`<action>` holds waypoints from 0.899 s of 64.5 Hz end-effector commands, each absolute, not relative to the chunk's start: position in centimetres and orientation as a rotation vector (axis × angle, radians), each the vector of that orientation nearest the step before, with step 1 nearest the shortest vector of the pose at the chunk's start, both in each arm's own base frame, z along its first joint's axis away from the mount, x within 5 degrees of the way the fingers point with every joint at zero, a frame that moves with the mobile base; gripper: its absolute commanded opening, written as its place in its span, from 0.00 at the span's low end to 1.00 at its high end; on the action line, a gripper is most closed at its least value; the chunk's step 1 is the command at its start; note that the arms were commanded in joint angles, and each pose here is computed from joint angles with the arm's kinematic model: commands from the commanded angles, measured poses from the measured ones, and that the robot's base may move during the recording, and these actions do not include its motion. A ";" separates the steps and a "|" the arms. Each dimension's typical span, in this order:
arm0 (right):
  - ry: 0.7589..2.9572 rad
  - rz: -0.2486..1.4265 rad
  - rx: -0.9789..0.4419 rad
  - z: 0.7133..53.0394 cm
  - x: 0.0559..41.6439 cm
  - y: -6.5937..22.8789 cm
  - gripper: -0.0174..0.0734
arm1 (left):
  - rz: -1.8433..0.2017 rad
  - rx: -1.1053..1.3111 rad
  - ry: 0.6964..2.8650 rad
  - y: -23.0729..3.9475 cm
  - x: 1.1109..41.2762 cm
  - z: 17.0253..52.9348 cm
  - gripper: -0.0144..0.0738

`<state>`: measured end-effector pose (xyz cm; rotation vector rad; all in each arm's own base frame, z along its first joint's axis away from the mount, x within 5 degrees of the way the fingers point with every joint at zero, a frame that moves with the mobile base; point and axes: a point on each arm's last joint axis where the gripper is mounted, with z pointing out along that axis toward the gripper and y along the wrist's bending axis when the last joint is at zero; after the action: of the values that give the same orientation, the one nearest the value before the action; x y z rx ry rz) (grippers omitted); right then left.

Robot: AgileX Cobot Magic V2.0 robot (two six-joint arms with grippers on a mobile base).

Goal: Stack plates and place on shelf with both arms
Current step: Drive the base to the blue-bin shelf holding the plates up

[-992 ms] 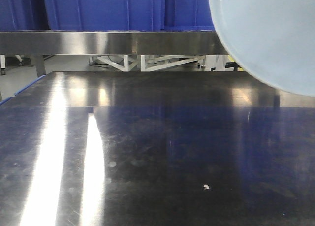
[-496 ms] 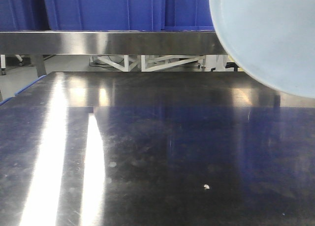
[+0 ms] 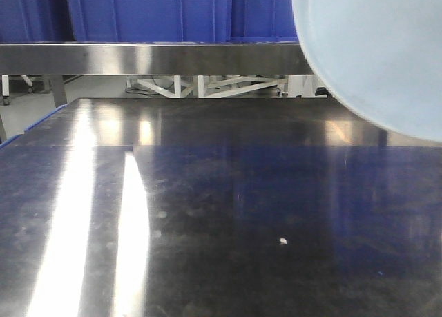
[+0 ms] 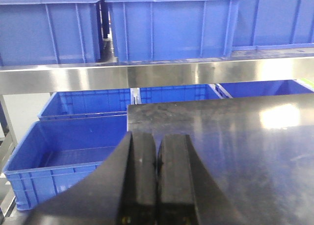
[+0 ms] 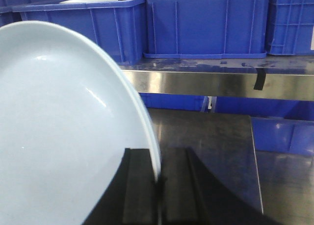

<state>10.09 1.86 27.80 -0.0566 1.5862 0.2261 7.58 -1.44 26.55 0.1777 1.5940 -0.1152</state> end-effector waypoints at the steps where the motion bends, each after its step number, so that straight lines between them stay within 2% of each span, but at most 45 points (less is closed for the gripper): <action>1: 1.454 0.212 -0.036 29.8 10.1 1.6 0.25 | -0.115 0.157 1.491 -1.3 7.5 28.3 0.26; 58: 1.454 0.212 -0.036 29.8 10.1 1.6 0.25 | -0.115 0.157 1.491 -1.3 7.5 28.3 0.26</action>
<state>10.08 1.85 27.80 -0.0566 1.5855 0.2261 7.58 -1.44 26.55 0.1777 1.5940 -0.1152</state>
